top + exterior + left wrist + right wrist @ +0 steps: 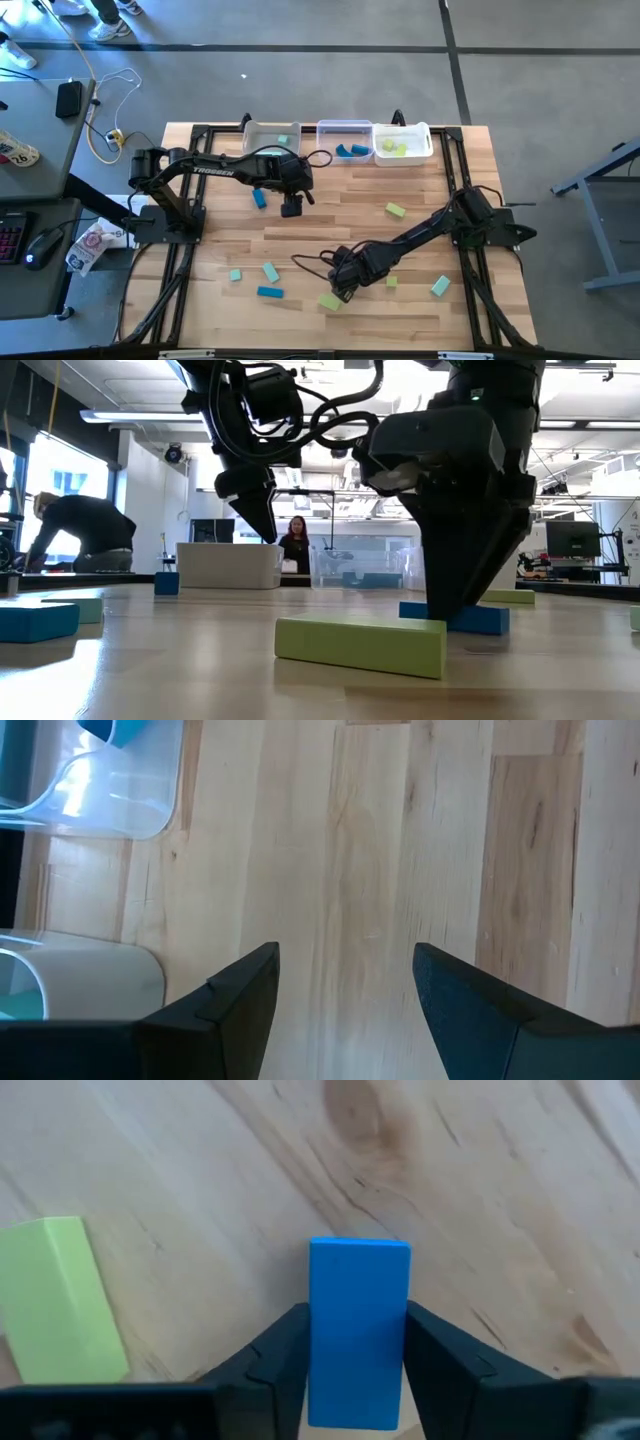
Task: Sort & place blocks by color
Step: Put the blue block into the transparent bin
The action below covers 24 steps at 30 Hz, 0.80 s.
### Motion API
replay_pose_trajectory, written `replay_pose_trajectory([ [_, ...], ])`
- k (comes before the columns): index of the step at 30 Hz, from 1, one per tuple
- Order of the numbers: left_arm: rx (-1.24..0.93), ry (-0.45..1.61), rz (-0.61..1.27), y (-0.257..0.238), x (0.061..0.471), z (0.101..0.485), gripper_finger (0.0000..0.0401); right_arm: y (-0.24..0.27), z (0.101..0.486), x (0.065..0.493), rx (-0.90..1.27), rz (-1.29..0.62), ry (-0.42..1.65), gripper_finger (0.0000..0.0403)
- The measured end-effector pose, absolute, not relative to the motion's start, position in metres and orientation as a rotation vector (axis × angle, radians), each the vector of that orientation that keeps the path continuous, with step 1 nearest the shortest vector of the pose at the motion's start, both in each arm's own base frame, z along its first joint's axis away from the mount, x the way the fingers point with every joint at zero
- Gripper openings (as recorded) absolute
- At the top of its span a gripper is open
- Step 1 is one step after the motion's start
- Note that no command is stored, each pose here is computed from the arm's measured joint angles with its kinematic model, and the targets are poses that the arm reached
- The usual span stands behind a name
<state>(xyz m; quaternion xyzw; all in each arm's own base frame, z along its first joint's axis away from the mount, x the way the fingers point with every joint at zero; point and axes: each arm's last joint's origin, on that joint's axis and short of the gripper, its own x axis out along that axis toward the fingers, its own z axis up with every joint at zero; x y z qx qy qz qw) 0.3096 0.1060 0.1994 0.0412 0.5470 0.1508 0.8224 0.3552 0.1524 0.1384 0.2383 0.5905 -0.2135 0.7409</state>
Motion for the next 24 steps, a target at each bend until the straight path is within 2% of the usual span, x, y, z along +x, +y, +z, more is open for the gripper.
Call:
replay_pose_trajectory([
  [5, 0.094, 1.168, 0.317, 0.106, 0.309, 0.199, 0.0216, 0.149, 0.138, 0.356, 0.519, -0.482, 1.296, 0.0101],
  [12, 0.109, 1.202, 0.301, 0.105, 0.307, 0.198, 0.0216, 0.134, 0.145, 0.356, 0.453, -0.539, 1.255, 0.0097],
  [24, 0.142, 1.21, 0.354, 0.107, 0.306, 0.199, 0.0216, 0.085, 0.197, 0.344, 0.334, -0.685, 1.16, 0.0097],
])
